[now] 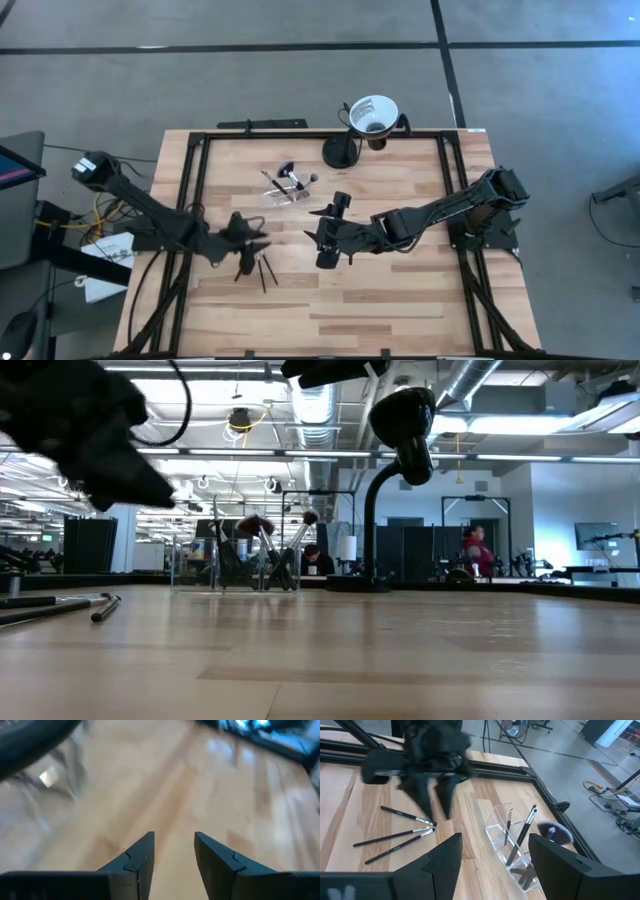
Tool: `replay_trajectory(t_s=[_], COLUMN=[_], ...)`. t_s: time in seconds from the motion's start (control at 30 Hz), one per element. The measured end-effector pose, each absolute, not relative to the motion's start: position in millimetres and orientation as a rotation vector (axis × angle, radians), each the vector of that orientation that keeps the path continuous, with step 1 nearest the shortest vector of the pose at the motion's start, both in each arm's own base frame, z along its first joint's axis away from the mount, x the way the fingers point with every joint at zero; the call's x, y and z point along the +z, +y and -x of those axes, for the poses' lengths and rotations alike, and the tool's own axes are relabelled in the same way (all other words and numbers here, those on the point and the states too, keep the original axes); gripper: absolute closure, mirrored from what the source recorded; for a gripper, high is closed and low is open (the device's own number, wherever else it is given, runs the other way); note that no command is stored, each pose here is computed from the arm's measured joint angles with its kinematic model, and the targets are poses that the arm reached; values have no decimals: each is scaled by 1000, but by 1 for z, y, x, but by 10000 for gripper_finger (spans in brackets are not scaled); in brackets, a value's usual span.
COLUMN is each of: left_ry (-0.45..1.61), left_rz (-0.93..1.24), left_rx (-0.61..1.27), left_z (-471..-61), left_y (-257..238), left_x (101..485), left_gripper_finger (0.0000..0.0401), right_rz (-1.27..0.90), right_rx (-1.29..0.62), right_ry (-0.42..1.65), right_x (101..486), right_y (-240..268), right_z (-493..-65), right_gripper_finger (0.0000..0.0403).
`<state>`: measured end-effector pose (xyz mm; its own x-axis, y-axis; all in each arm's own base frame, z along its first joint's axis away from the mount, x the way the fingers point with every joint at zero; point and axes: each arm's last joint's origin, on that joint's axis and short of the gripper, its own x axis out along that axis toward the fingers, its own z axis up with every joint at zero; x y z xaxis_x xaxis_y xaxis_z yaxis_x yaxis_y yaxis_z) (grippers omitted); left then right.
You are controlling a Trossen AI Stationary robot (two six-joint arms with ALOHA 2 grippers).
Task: Put items in baskets/containers
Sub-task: Put the black eyeshadow brush into the transparent organizer
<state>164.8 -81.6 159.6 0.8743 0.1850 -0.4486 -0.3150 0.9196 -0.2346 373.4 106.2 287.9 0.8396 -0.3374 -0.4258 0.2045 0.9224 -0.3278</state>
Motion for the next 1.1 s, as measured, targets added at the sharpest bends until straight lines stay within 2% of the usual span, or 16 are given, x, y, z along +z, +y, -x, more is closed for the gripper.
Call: replay_trajectory(t_s=[0.27, 0.5, 0.77, 0.97, 1.1], left_ry=[641, 830, 833, 733, 735], left_rz=[452, 425, 387, 403, 423], left_rx=[158, 307, 367, 356, 364], left_z=[-155, -141, -136, -135, -128], left_y=[-104, -97, -91, -88, -83], left_x=[136, 116, 117, 131, 137], left_gripper_finger=[265, 265, 265, 265, 265], right_rz=[267, 266, 251, 250, 251], right_rx=[-295, -295, -299, -305, -305], right_ry=[496, 496, 496, 498, 498], right_x=[288, 288, 288, 288, 288], right_y=[105, 105, 105, 103, 103], right_z=[-374, -374, -373, -374, -374], right_gripper_finger=[182, 182, 182, 182, 182])
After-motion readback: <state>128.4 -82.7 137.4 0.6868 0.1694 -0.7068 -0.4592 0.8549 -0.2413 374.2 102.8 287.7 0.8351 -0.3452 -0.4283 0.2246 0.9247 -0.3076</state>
